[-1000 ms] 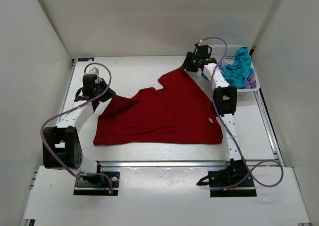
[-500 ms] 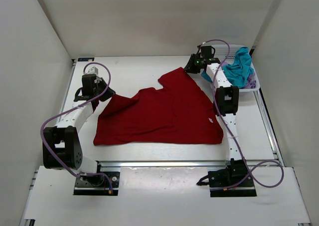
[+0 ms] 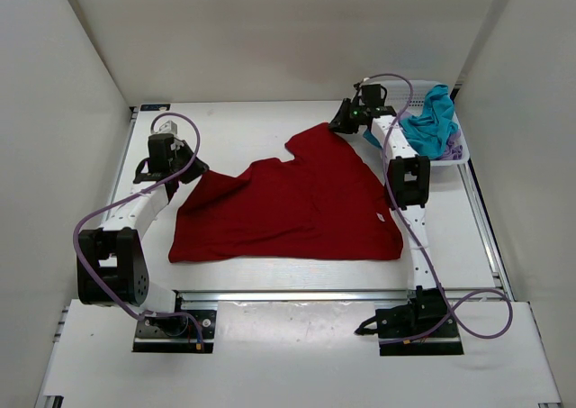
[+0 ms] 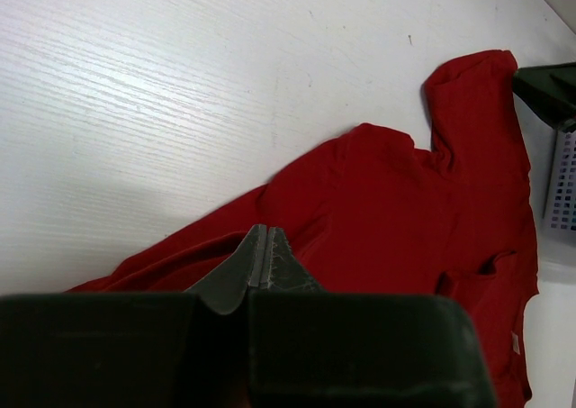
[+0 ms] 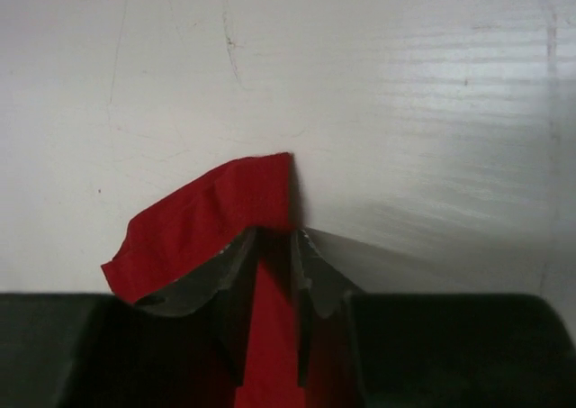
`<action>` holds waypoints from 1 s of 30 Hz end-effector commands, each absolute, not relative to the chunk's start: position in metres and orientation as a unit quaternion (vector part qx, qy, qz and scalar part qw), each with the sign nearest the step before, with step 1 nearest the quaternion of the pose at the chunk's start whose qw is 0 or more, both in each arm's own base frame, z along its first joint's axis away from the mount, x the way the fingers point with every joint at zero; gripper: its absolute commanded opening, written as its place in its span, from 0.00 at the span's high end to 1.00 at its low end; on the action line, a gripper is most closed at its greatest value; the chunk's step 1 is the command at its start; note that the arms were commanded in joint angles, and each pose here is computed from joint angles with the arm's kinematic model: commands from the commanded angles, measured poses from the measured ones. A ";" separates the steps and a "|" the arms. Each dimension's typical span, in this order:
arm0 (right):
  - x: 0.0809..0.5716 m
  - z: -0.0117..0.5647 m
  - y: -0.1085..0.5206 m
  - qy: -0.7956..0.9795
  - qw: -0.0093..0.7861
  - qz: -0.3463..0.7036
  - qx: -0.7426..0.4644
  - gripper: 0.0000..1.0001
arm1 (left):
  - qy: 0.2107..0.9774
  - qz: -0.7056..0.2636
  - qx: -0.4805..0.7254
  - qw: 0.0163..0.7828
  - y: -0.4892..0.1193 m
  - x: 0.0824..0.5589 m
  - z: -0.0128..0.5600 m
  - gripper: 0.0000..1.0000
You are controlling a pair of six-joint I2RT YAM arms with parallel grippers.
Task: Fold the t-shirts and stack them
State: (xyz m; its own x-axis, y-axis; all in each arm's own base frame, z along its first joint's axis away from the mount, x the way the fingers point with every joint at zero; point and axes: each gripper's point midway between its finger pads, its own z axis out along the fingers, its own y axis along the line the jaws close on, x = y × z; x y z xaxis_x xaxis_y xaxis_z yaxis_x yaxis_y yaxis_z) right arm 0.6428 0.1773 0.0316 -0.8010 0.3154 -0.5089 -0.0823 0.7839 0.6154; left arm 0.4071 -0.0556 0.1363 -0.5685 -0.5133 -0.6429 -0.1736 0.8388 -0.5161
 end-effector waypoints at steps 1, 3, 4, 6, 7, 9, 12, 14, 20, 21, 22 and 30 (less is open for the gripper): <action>0.648 0.029 0.177 0.887 0.316 0.330 0.063 0.65 | 0.858 -0.205 -0.193 0.429 -0.056 0.406 0.141 1.00; 0.646 0.030 0.181 0.886 0.313 0.338 0.064 0.59 | 0.857 -0.205 -0.195 0.430 -0.055 0.407 0.141 1.00; 0.644 0.022 0.180 0.888 0.302 0.339 0.069 0.58 | 0.857 -0.209 -0.195 0.429 -0.056 0.407 0.142 1.00; 0.643 0.022 0.185 0.887 0.301 0.345 0.065 0.56 | 0.858 -0.205 -0.199 0.427 -0.054 0.405 0.139 1.00; 0.645 0.025 0.186 0.884 0.305 0.348 0.063 0.56 | 0.856 -0.204 -0.197 0.432 -0.053 0.408 0.141 1.00; 0.644 0.024 0.184 0.885 0.302 0.348 0.070 0.65 | 0.858 -0.206 -0.196 0.428 -0.056 0.407 0.139 1.00; 0.647 0.022 0.181 0.884 0.302 0.349 0.076 0.80 | 0.859 -0.206 -0.192 0.428 -0.056 0.406 0.139 1.00; 0.650 0.027 0.182 0.883 0.311 0.344 0.075 0.90 | 0.859 -0.204 -0.197 0.426 -0.055 0.406 0.137 1.00; 0.655 0.045 0.186 0.878 0.330 0.340 0.069 1.00 | 0.861 -0.202 -0.197 0.424 -0.053 0.404 0.137 1.00; 0.656 0.054 0.182 0.876 0.334 0.342 0.064 1.00 | 0.859 -0.206 -0.193 0.427 -0.055 0.406 0.139 1.00; 0.660 0.066 0.178 0.872 0.350 0.337 0.055 1.00 | 0.858 -0.206 -0.196 0.428 -0.054 0.408 0.141 1.00; 0.626 0.089 0.182 0.909 0.328 0.258 0.008 1.00 | 0.855 -0.195 -0.212 0.432 -0.039 0.415 0.138 1.00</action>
State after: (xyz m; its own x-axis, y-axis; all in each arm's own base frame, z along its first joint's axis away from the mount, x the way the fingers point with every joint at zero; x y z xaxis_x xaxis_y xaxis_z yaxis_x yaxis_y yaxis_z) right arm 0.6397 0.1770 0.0479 -0.7994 0.2622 -0.5406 -0.1044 0.8255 0.5547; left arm 0.4080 -0.0396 0.1274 -0.5602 -0.5371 -0.6307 -0.2151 0.8296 -0.5153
